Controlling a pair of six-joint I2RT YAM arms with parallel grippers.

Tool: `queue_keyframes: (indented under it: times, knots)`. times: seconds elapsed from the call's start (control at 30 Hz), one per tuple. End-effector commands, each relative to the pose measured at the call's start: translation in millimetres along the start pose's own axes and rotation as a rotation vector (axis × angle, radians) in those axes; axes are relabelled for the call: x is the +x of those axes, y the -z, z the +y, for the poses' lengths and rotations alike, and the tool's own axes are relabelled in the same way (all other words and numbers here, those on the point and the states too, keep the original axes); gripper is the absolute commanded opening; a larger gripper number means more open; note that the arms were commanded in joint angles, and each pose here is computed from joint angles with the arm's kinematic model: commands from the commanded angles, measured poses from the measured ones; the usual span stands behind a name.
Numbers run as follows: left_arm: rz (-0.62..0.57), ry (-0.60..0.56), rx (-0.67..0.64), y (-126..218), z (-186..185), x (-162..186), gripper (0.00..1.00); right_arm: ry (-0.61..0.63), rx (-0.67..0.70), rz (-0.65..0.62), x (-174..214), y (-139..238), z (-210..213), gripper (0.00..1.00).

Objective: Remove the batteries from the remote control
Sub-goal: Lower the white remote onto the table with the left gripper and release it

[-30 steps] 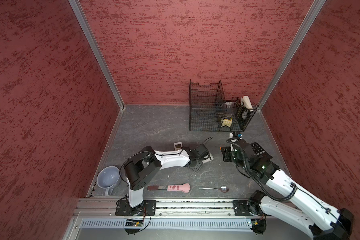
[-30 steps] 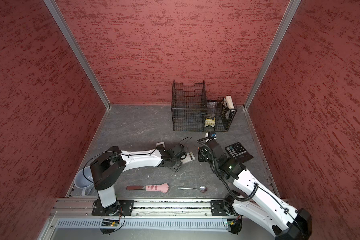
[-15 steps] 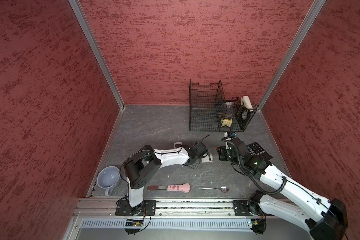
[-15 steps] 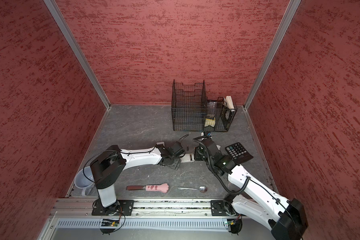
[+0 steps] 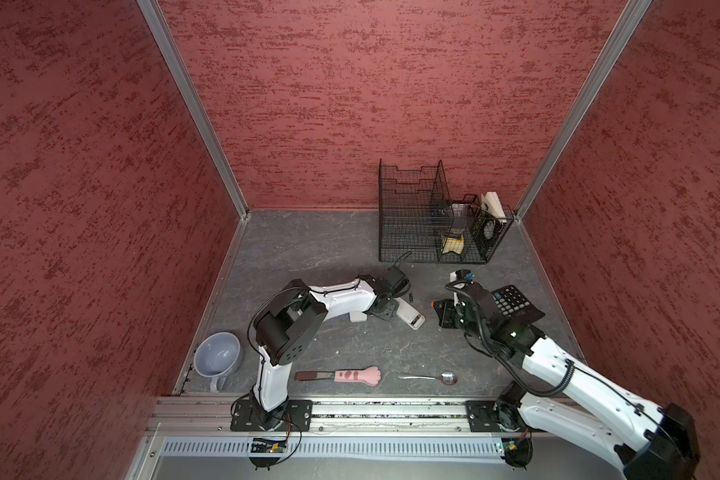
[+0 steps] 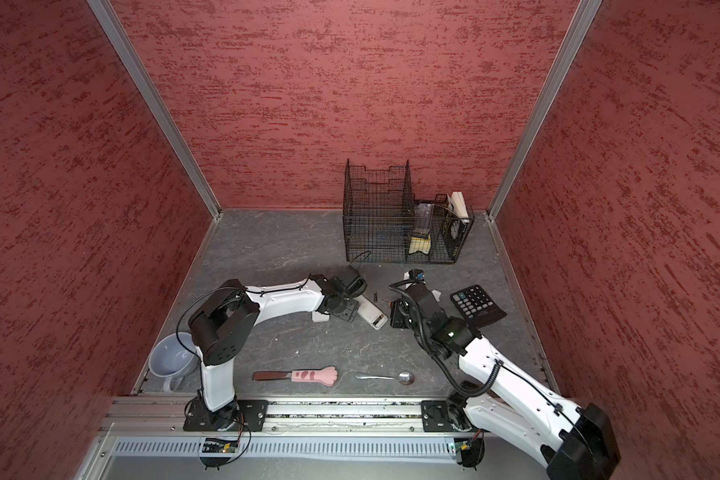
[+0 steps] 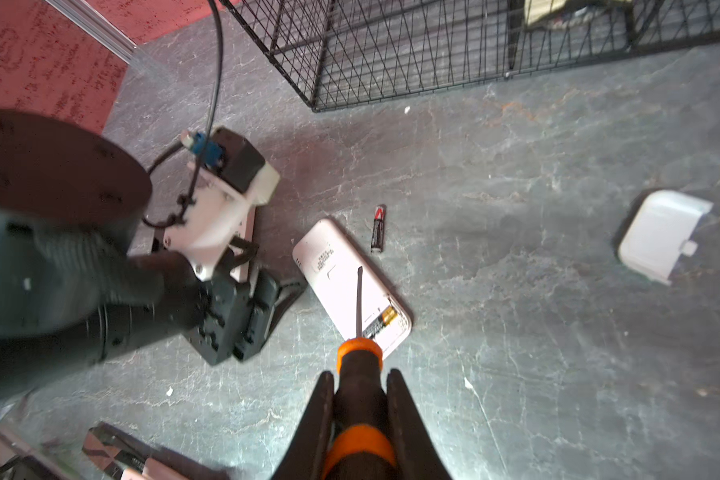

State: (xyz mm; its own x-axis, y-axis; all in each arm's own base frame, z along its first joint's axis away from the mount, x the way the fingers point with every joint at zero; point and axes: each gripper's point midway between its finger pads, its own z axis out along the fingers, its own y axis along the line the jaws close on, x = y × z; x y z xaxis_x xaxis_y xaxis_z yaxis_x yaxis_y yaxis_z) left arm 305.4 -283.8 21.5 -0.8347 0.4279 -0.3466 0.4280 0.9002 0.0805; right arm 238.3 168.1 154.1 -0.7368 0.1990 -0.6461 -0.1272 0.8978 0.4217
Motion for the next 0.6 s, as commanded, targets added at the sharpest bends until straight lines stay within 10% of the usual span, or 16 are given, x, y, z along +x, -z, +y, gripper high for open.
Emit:
queue_keyframes:
  times: [0.0, 0.57]
  knots:
    - [0.068, -0.055, 0.043, 7.4, -4.5, 14.2, 0.73, -0.01, -0.07, -0.041, 5.1, 8.4, 10.9, 0.0]
    - [-0.007, 0.089, 0.366, 61.6, -21.6, -38.2, 0.67, 0.041, -0.011, -0.157, 50.6, 3.0, 2.9, 0.0]
